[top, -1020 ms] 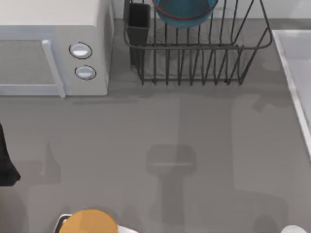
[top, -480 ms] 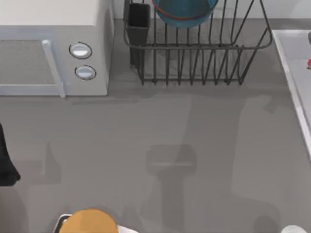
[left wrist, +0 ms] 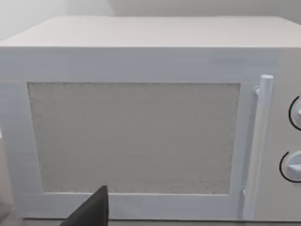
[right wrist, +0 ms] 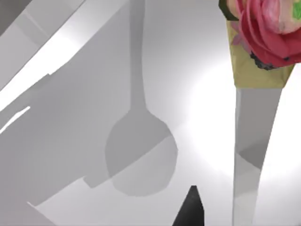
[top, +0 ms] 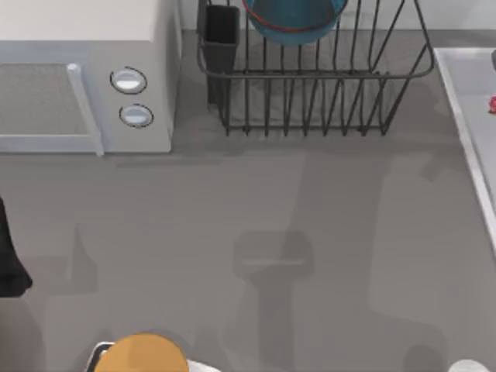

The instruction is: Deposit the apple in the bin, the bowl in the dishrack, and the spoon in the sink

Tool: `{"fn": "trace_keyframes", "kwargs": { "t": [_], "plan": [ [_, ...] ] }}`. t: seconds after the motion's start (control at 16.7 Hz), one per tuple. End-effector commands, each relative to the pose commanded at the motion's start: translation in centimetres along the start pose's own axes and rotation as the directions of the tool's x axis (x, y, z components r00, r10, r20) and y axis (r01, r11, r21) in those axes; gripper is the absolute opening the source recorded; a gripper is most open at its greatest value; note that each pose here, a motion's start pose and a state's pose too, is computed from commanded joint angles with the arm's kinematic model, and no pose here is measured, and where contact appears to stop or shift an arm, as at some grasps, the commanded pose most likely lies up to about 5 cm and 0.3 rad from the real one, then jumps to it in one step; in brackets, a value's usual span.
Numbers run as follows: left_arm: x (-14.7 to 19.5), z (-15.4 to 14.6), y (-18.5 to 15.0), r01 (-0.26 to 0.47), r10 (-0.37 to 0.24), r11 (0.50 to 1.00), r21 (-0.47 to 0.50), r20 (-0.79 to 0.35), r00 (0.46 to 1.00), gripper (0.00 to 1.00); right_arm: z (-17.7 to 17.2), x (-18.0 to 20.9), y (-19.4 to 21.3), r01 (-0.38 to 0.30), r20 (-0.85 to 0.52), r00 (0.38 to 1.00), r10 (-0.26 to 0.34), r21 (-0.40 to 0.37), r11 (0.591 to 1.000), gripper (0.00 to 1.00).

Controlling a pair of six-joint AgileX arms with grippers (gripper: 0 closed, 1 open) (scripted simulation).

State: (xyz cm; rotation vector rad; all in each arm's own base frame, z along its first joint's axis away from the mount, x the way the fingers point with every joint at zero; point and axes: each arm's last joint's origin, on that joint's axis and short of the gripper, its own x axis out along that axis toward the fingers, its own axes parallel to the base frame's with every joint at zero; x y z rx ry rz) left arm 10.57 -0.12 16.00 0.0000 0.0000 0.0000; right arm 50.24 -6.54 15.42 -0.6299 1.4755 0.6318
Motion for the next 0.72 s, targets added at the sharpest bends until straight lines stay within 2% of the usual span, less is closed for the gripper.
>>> {"fn": "trace_keyframes", "kwargs": {
  "t": [0.36,0.72],
  "plan": [
    [0.0,0.0,0.0,0.0,0.0,1.0,0.0,0.0,1.0,1.0,0.0,0.0,0.0,0.0,0.0,1.0,0.0,0.0,1.0,0.98],
    [0.0,0.0,0.0,0.0,0.0,1.0,0.0,0.0,1.0,1.0,0.0,0.0,0.0,0.0,0.0,1.0,0.0,0.0,1.0,1.0]
  ]
}}
